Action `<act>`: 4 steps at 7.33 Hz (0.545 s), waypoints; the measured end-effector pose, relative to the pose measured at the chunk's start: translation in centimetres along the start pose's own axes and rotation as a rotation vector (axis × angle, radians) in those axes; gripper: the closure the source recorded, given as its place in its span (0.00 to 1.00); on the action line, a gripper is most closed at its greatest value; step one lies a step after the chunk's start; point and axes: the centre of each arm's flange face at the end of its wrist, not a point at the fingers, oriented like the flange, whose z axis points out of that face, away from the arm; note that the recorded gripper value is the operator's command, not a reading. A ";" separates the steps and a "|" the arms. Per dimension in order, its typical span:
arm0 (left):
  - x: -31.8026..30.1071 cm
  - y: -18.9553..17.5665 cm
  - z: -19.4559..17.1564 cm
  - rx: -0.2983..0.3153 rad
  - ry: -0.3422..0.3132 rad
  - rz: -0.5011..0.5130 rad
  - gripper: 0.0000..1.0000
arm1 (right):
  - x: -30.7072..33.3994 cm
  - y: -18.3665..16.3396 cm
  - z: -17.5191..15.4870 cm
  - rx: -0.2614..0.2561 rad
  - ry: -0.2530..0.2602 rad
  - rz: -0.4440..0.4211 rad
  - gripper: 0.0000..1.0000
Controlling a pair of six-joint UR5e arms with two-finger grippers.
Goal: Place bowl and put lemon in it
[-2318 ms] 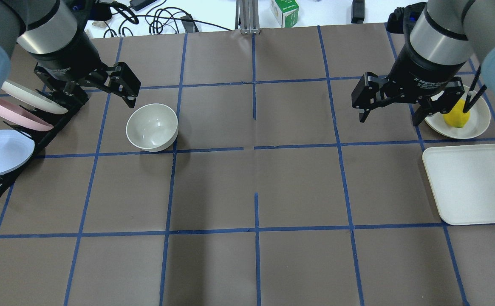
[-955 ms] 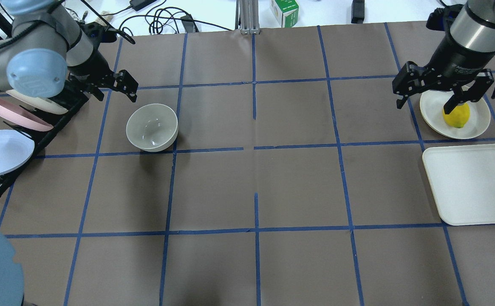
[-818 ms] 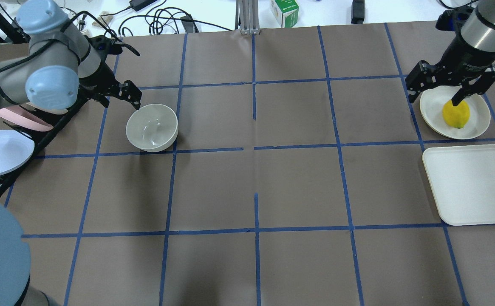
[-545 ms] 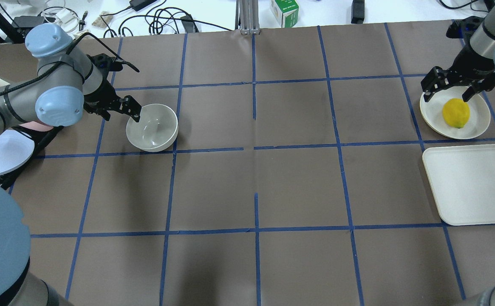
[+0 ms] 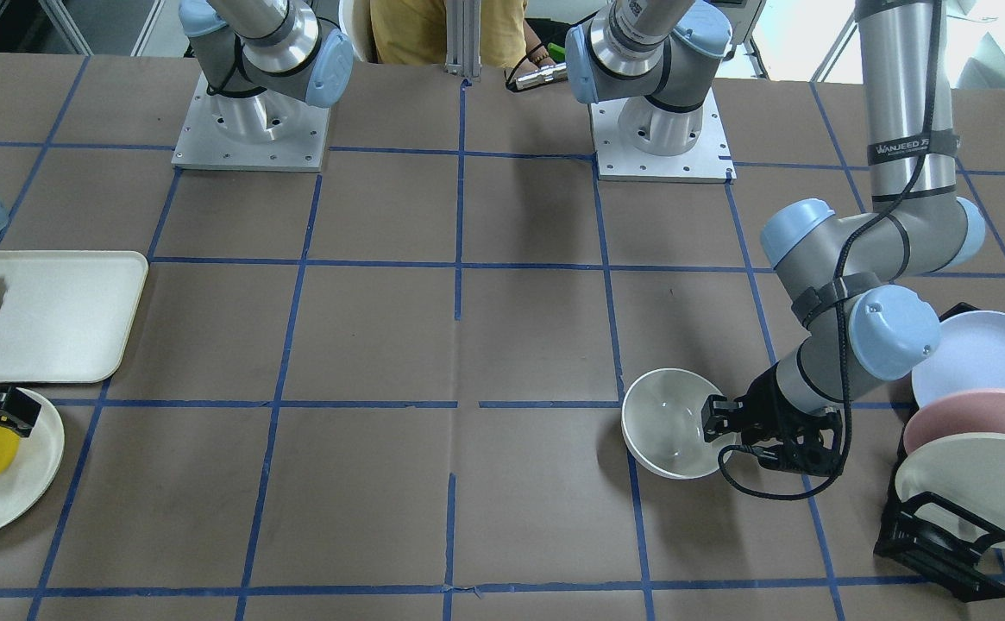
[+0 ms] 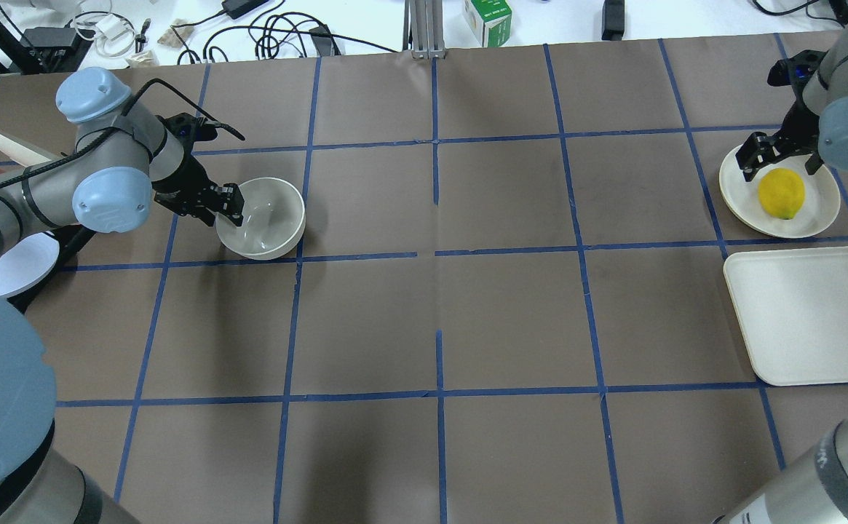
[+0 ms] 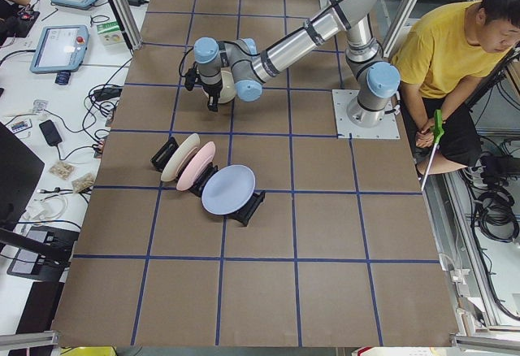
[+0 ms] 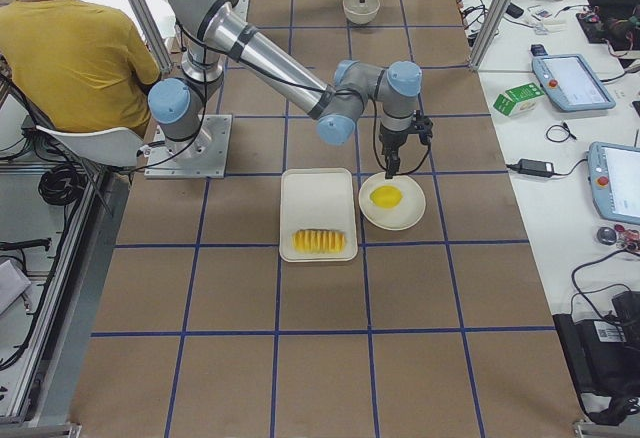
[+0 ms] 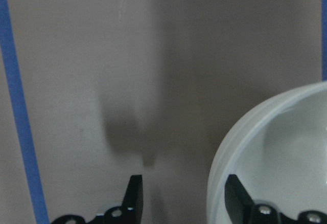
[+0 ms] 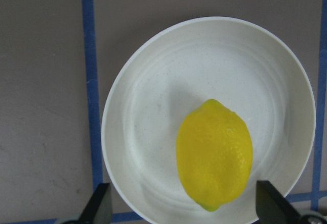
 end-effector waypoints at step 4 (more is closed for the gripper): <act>0.5 0.3 -0.1 -0.008 0.015 -0.018 1.00 | 1.6 -0.2 3.9 -0.036 0.004 0.008 0.00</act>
